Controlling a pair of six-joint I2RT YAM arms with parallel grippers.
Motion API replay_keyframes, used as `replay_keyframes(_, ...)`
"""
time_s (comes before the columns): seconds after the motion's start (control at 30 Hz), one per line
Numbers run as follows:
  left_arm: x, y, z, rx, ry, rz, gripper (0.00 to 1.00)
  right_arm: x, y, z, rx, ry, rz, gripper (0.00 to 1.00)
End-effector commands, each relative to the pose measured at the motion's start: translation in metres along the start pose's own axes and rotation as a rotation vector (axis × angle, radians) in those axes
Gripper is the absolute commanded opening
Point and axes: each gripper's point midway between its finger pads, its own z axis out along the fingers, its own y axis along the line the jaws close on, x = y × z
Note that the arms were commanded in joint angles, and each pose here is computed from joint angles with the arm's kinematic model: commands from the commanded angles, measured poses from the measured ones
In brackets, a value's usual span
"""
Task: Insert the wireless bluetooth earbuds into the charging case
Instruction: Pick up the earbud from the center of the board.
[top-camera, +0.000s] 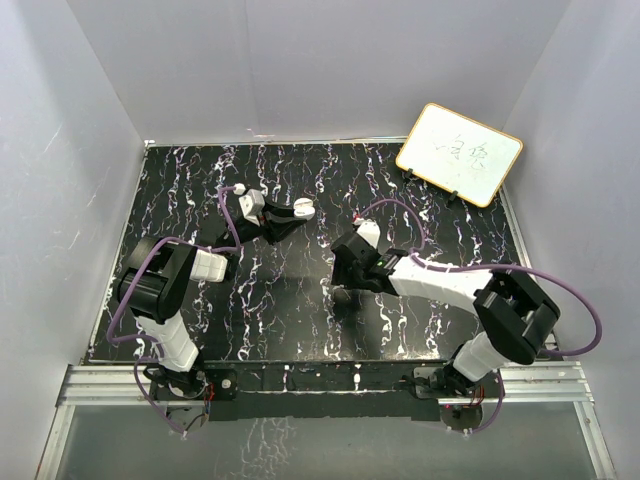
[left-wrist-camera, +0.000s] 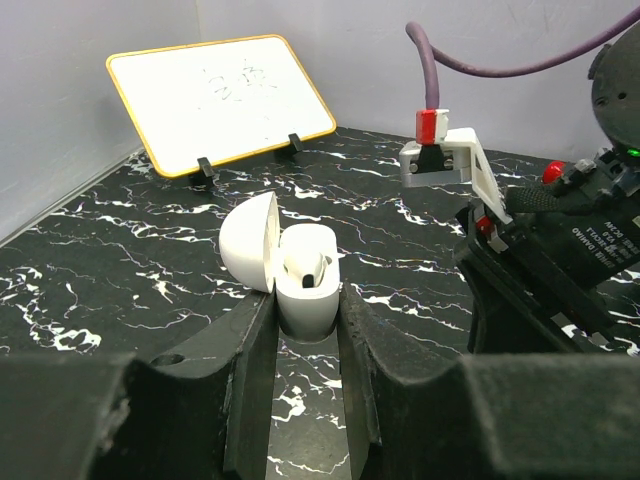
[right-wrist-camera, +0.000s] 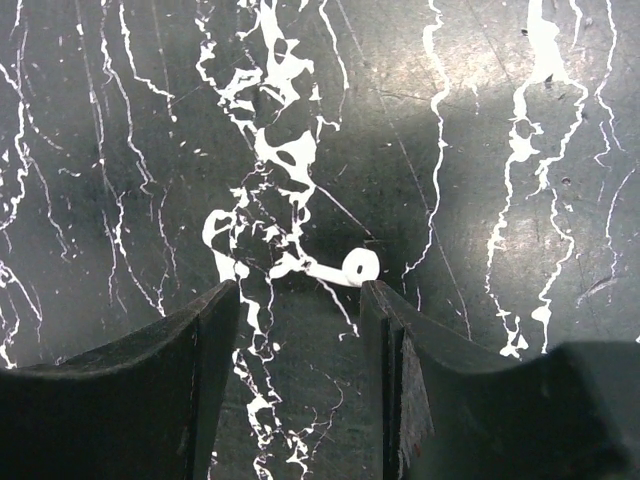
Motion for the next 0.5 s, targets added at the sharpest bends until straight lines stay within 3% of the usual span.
replay_keyframes(0.0, -0.033, -0.008, 0.002, 0.029, -0.075, 0.111, 0.00, -0.005, -0.008, 0.006, 0.038, -0.023, 0.056, 0.49)
replay_keyframes(0.47, -0.033, -0.008, 0.002, 0.031, -0.078, 0.112, 0.00, 0.004, -0.027, 0.016, 0.103, 0.000, 0.062, 0.47)
